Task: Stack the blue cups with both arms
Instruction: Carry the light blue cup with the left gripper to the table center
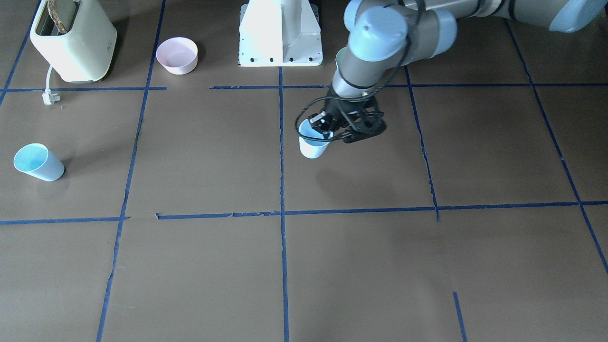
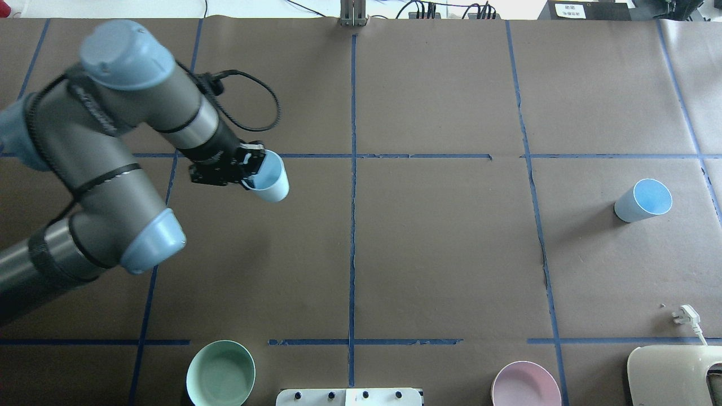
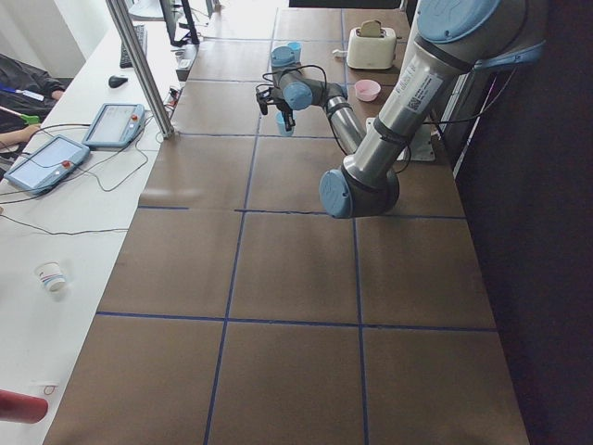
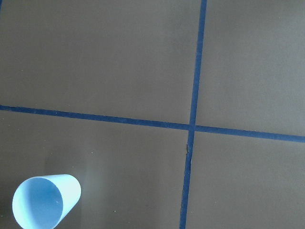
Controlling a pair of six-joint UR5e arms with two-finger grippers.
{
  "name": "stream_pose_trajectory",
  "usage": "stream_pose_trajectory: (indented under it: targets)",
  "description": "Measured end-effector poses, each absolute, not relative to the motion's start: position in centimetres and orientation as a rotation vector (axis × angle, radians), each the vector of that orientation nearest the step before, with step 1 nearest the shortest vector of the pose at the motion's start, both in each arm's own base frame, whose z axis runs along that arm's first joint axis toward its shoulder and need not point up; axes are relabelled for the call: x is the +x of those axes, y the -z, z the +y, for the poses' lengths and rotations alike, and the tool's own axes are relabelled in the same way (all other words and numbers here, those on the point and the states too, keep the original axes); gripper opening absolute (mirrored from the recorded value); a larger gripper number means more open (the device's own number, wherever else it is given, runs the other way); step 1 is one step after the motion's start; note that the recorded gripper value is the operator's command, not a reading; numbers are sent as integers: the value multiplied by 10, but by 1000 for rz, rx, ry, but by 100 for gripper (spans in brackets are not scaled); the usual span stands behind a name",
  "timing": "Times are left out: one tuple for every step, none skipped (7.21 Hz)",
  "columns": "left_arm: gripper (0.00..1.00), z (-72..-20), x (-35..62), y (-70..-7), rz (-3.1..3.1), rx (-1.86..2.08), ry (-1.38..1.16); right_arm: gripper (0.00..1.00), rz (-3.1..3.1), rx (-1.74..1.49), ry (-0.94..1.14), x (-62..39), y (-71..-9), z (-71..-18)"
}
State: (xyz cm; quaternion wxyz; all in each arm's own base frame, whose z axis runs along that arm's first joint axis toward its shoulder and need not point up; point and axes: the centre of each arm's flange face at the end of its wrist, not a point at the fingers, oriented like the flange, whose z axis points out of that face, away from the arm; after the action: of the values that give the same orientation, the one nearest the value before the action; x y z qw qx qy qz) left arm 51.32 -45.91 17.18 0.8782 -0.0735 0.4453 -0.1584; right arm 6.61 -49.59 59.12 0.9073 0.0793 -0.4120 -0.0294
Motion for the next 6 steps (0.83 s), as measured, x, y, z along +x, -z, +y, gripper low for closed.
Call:
stream_pose_trajectory:
  targets:
    - [0, -450, 543, -168, 920, -141, 333, 100, -852, 164, 67, 63, -589, -497]
    - [0, -444, 562, -170, 919, -137, 326, 100, -853, 165, 69, 62, -588, -498]
    - [1, -441, 574, -174, 920, -138, 320, 100, -853, 165, 70, 61, -588, -498]
    - [8, -438, 580, -176, 919, -139, 314, 100, -853, 164, 71, 61, -588, -498]
    - [37, -436, 584, -178, 918, -141, 309, 100, -853, 163, 70, 61, -588, -498]
    - [99, -435, 585, -179, 917, -143, 306, 100, -853, 163, 70, 61, -588, -498]
